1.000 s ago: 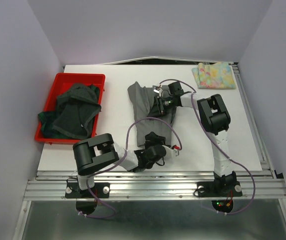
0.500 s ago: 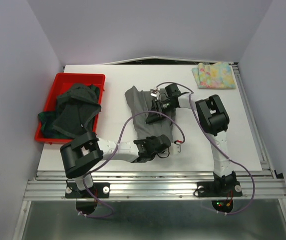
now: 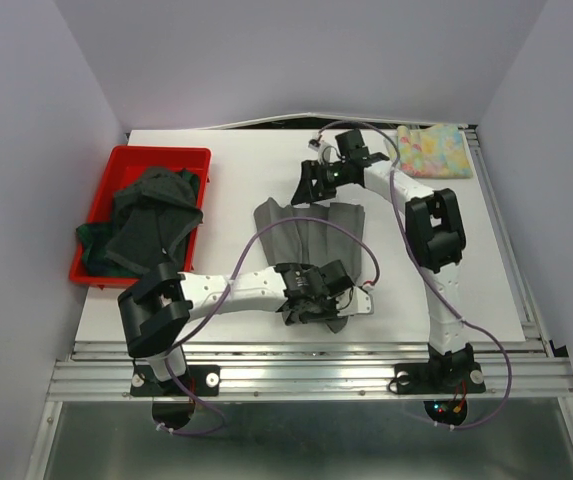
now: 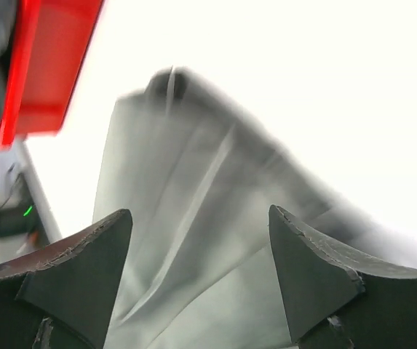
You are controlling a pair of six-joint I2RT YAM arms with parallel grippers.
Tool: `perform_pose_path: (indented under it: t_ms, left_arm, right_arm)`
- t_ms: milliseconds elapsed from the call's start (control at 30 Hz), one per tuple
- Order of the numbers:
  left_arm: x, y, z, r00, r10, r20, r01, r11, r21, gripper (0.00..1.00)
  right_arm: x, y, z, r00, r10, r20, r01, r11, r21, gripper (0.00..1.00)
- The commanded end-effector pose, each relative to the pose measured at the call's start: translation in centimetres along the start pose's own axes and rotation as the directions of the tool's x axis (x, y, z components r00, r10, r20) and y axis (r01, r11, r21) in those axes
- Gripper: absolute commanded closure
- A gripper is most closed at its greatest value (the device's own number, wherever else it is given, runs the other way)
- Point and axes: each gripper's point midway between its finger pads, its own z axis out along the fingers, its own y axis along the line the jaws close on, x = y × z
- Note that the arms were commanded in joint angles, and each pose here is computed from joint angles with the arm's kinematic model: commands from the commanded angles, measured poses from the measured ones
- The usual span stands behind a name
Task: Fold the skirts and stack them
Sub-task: Fold the skirt
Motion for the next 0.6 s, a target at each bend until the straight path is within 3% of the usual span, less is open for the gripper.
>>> perform_pose_path:
  t_ms: [0,267,567]
  left_arm:
    - [-2.5,-2.8,-3.8,0.995,-0.075,0.065,0.063,0.983,0.174,1.00]
    - [-4.9,-4.3,-6.1,0.991,-0.103,0.087,0.072,0.949,0.307,1.00]
    - [-6.6,-3.1,-8.2,0.987,-0.123,0.107,0.075,0.926,0.370,1.00]
  right_arm:
    - [-5.1,-2.8,-1.4,0.985,-0.131,0.114,0.115,0.983,0.143,0.20]
    - [-2.1,-8.3,0.7,0.993,-0.111,0.046,0.095,0.963,0.253,0.24]
    - [5.5,-7.4,2.0,0.992,-0.060,-0.109,0.067,0.996,0.065,0.53]
